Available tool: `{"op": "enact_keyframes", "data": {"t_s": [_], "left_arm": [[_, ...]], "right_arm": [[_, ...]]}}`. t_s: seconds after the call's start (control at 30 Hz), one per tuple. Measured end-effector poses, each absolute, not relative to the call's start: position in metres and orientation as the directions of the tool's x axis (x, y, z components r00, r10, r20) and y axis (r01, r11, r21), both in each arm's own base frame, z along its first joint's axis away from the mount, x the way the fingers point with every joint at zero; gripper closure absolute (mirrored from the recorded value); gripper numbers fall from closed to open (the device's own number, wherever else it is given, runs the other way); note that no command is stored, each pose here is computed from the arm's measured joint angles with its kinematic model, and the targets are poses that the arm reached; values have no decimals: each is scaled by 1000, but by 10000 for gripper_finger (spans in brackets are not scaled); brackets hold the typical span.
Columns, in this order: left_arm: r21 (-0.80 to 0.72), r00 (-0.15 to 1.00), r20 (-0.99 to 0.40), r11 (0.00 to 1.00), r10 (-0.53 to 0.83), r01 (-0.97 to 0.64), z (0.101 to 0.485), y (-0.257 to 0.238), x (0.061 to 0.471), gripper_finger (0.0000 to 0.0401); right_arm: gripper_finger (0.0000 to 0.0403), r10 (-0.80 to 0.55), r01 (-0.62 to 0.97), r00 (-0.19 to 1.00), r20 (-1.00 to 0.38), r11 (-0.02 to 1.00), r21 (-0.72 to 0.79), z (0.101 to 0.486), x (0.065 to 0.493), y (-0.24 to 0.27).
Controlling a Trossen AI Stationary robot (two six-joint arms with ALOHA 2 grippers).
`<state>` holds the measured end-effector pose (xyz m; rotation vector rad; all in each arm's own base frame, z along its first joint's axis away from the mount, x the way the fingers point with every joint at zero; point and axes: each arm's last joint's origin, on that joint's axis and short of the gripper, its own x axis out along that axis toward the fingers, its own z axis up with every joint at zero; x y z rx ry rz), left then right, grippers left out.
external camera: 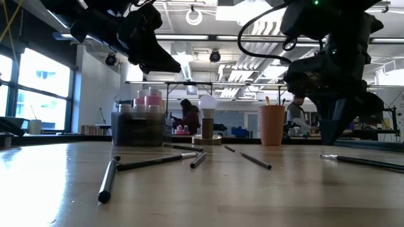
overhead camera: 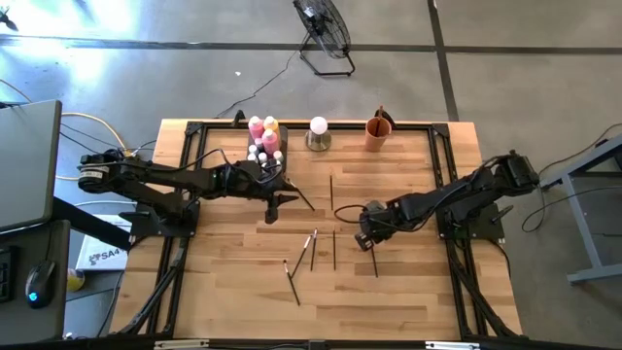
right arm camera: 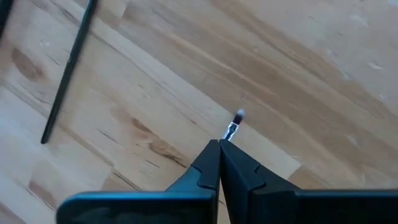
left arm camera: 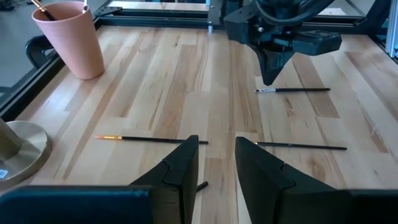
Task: Pick & Place Paint Supplies
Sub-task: Put the silver paintbrush into the orange cup
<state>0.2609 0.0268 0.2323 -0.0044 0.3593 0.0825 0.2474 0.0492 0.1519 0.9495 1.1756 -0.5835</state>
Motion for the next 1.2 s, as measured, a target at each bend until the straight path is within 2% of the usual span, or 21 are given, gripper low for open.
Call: {"op": "enact_keyframes", "data": {"t_s": [0.17, 0.33, 0.8, 1.2], "left_arm": [[10, 932, -354, 997, 79, -81, 232, 27, 261, 297], [10, 932, -353, 997, 79, -81, 232, 27, 261, 297], [8, 931, -357, 997, 79, -81, 232, 27, 261, 297], [9, 931, -356, 997, 79, -81, 232, 27, 261, 297]], "right_arm": [[401, 66, 781, 329, -942, 543, 310, 152, 249, 49], [401, 62, 810, 326, -943, 496, 313, 152, 249, 47], [401, 62, 823, 325, -944, 472, 315, 152, 249, 47], [401, 18, 806, 319, -948, 521, 281, 152, 247, 46]]}}
